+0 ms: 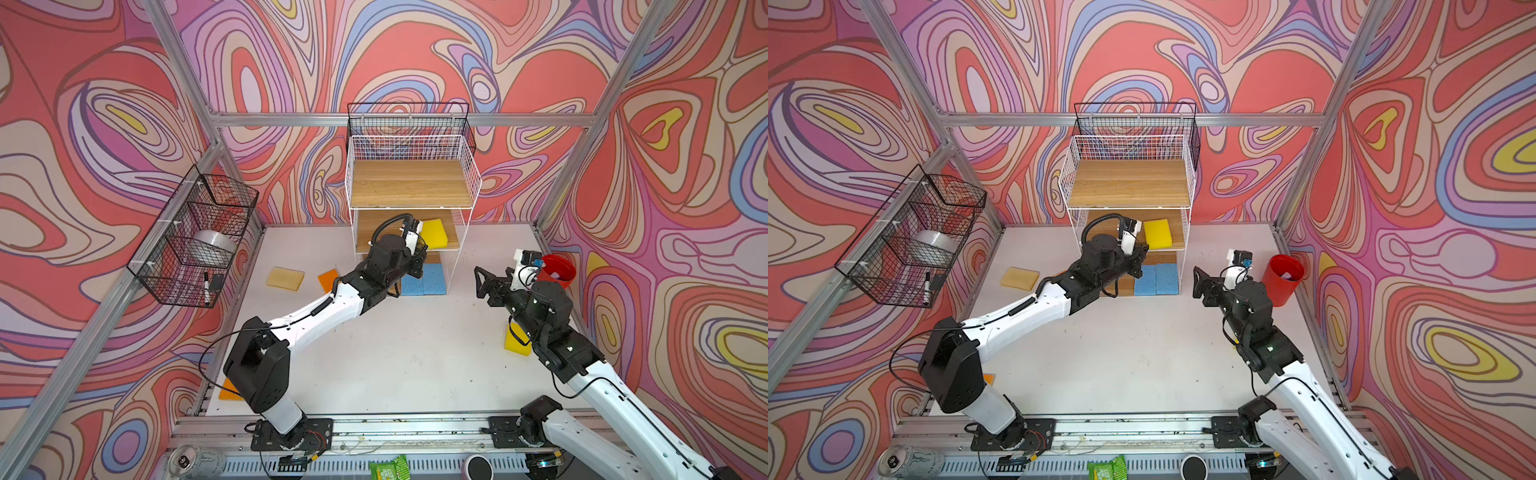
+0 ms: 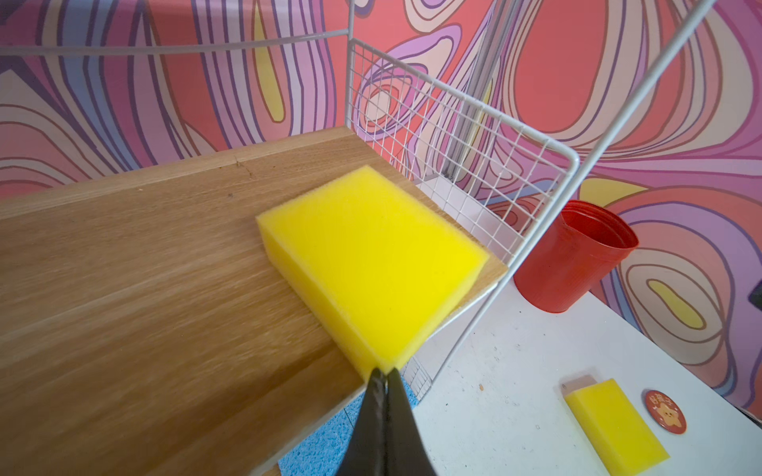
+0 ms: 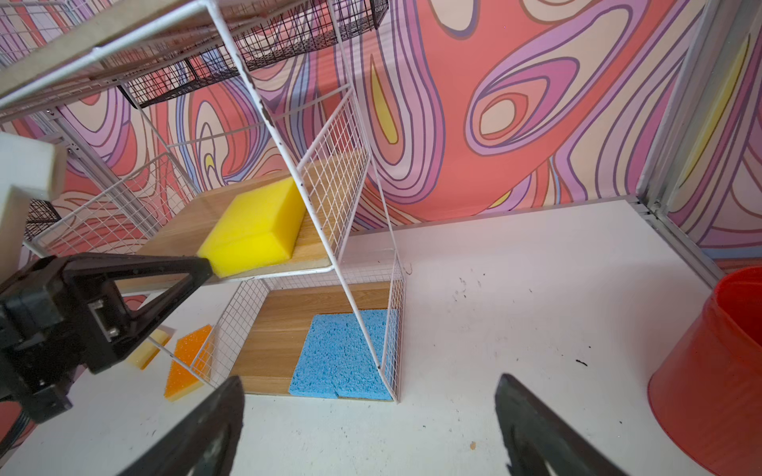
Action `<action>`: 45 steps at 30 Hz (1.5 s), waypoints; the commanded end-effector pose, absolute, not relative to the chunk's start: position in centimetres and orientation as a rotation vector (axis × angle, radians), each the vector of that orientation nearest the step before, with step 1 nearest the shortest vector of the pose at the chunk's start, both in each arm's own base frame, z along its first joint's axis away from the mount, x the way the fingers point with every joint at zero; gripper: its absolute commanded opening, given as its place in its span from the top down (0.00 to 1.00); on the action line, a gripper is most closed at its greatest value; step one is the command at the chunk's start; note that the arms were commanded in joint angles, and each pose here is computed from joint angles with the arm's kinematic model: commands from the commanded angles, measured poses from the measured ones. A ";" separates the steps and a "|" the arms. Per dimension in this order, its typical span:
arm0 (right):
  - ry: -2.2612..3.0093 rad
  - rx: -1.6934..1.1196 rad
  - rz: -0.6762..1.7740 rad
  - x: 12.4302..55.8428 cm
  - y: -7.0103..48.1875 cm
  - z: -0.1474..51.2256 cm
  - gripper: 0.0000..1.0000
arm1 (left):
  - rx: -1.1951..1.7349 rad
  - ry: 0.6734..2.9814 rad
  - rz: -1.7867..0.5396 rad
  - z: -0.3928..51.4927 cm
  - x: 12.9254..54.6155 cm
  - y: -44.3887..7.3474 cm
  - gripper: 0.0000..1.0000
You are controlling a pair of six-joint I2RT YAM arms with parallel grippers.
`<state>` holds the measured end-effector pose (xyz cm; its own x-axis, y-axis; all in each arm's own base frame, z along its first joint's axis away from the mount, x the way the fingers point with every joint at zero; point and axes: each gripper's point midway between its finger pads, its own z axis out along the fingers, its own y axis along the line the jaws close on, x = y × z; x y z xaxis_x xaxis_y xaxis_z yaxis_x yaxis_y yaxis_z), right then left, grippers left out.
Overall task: Place and organize the cleaning sponges onto the shelf
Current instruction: 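Push the yellow sponge deeper onto the middle shelf with the left gripper, then nudge the yellow sponge toward the wire side with the left gripper tips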
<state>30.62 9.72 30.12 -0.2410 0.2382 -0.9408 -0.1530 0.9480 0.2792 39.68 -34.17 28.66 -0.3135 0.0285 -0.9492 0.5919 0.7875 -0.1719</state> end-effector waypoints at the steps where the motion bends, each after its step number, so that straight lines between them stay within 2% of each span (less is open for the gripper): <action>1: 1.775 0.068 0.358 30.7 9.6 29.7 0.02 | 0.526 1.759 -0.654 30.1 38.7 -34.5 0.98; 10: 1.775 0.067 0.356 30.7 9.5 29.7 0.02 | 0.593 1.695 -0.694 31.0 37.1 -34.5 0.99; 16: 1.777 0.066 0.356 30.8 9.6 29.6 0.02 | 0.555 1.727 -0.629 30.9 37.8 -33.7 0.99; 18: 1.779 0.066 0.355 30.9 9.6 29.6 0.02 | 0.538 1.744 -0.619 30.7 38.2 -33.6 0.93; 23: 1.778 0.067 0.354 30.8 9.6 29.6 0.02 | 0.522 1.752 -0.634 30.4 38.4 -33.8 0.63; 26: 1.779 0.067 0.355 30.8 9.6 29.6 0.02 | 0.513 1.751 -0.636 30.4 38.6 -33.9 0.55; 32: 1.780 0.065 0.356 30.8 9.6 29.5 0.02 | 0.506 1.763 -0.640 30.3 39.0 -34.2 0.47; 45: 1.778 0.068 0.356 30.8 9.6 29.6 0.02 | 0.451 1.821 -0.584 29.4 40.9 -34.3 0.50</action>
